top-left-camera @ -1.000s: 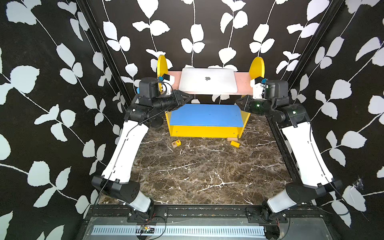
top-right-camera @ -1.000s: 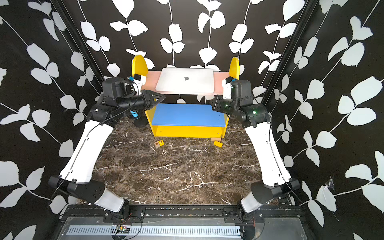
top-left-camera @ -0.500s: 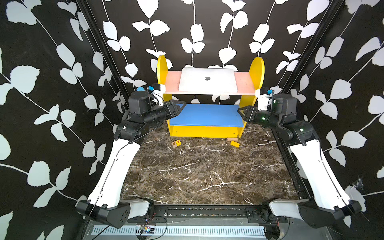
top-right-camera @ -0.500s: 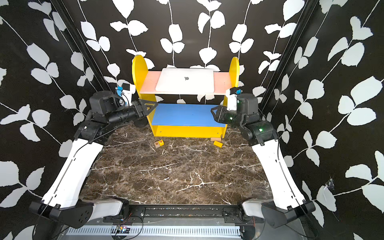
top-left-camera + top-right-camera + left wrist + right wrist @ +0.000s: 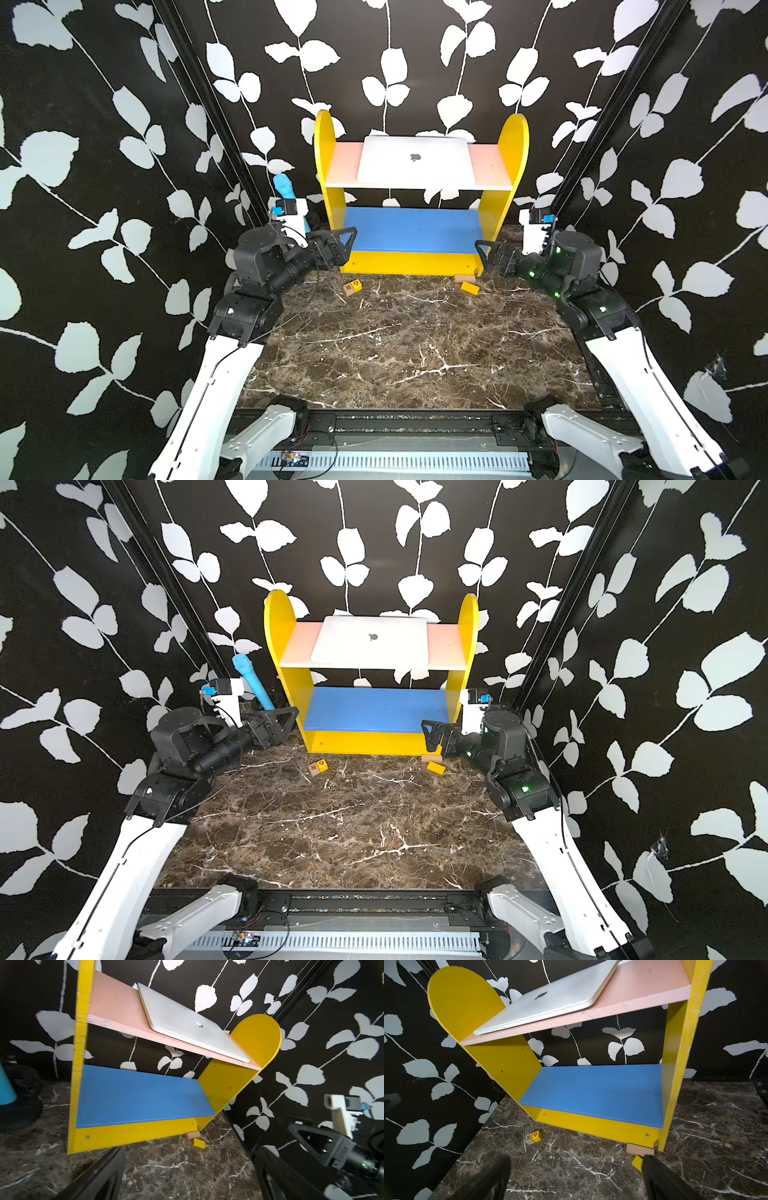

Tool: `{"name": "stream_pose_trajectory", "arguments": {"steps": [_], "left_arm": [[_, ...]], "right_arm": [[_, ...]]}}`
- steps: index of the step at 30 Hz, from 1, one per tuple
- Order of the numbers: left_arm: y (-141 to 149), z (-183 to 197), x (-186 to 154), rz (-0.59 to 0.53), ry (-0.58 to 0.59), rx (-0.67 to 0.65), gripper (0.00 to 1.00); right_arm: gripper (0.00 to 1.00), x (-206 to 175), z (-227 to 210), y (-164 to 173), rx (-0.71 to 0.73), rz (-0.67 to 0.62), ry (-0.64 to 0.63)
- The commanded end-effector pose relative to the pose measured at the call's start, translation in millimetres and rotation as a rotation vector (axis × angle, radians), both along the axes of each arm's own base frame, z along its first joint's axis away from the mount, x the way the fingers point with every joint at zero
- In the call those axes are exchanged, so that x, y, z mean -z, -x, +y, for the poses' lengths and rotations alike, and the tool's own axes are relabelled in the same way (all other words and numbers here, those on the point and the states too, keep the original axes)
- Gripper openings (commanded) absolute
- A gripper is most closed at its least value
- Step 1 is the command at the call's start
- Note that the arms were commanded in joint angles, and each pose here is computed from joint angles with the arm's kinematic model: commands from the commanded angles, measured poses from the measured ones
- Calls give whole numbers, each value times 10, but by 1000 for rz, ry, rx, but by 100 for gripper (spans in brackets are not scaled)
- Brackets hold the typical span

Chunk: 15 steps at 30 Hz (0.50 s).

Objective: Close the laptop lid and set it aside
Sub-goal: Reset both arms

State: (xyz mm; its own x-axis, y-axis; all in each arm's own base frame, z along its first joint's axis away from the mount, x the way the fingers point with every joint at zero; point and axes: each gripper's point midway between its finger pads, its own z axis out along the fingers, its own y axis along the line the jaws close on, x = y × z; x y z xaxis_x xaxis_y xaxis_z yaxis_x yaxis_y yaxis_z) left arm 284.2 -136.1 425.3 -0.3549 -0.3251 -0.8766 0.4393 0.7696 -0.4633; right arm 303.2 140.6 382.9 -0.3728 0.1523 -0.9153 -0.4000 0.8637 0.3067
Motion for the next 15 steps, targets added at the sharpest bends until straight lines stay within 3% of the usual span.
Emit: {"name": "stream_pose_trajectory", "arguments": {"steps": [1, 8, 15], "left_arm": [[-25, 209, 7, -107, -60, -111, 98], [6, 553, 466, -180, -101, -298, 98], [-61, 854, 1009, -179, -157, -474, 98]], "right_arm": [[100, -189, -103, -32, 52, -165, 26], [100, 197, -308, -19, 149, -306, 98], [100, 784, -499, -79, 259, -303, 148]]}}
